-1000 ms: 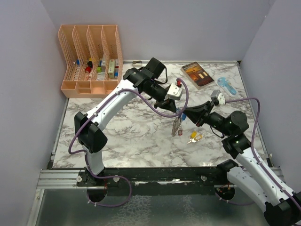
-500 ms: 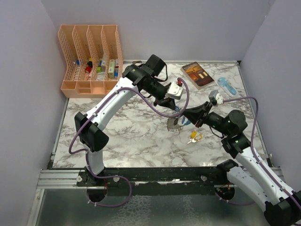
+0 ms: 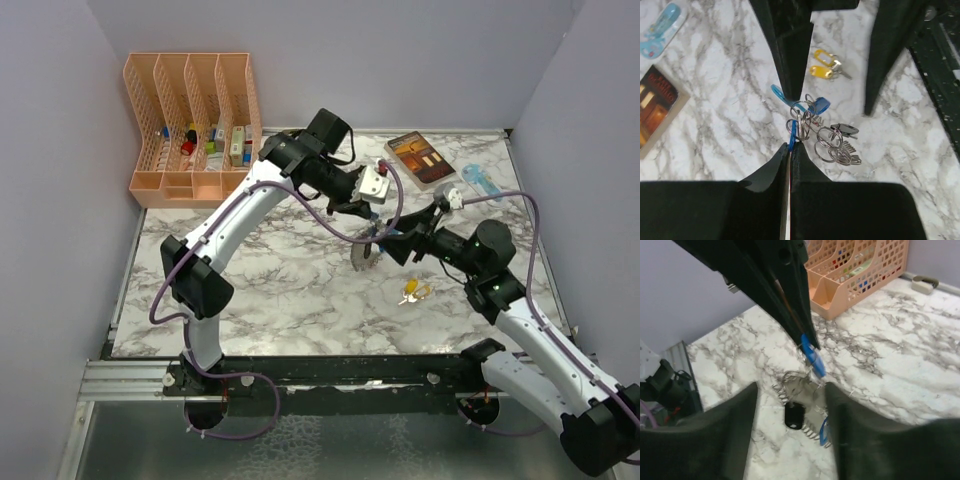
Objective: Put the keys on the keyring
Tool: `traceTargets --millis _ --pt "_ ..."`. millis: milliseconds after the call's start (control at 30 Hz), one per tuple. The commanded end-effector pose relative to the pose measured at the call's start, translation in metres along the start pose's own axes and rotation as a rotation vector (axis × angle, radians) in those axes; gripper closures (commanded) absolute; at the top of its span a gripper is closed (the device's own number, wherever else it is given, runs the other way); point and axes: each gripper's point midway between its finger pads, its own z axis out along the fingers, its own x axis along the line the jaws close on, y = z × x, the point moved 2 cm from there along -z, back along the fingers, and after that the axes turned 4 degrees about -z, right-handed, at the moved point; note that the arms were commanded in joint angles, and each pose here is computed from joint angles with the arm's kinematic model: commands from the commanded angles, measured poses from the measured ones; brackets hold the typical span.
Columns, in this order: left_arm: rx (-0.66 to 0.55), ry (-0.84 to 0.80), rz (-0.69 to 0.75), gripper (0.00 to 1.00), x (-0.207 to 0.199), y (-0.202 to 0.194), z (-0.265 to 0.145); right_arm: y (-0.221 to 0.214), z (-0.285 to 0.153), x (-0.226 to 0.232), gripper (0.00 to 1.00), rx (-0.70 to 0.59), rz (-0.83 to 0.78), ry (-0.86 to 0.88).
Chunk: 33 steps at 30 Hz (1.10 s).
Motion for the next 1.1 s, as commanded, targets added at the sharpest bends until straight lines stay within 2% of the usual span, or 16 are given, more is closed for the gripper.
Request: traceTargets --millis 0,200,367,533,700,900,1067 --pt "-0.025 0.225 0.059 1.0 0.063 0.001 -0.035 0.032 -0.007 -0.015 0.3 -0.064 -0.073 -0.143" --pt "0.004 0.448 0.121 1.0 0.139 -0.006 -0.075 0.031 -0.012 -0.051 0.19 0.024 -0.061 -0.371" --pt "0.07 0.526 0.172 1.0 0.182 -0.039 -0.062 0.007 -0.007 -0.082 0.12 0.146 0.018 -0.497" --pt "0.15 0.655 0.175 1.0 0.231 -0.086 -0.053 -0.008 -0.018 -0.114 0.09 0.187 0.128 -0.582" --pt "0.154 0.809 0.166 1.0 0.273 -0.115 -0.056 -0.019 -0.019 -0.127 0.08 0.214 0.186 -0.572" --pt "0.243 0.901 0.172 1.0 0.297 -0.157 -0.047 -0.025 -0.019 -0.129 0.07 0.231 0.207 -0.559" --pt "0.288 0.939 0.164 1.0 0.305 -0.175 -0.044 -0.027 -0.018 -0.133 0.06 0.241 0.224 -0.553"
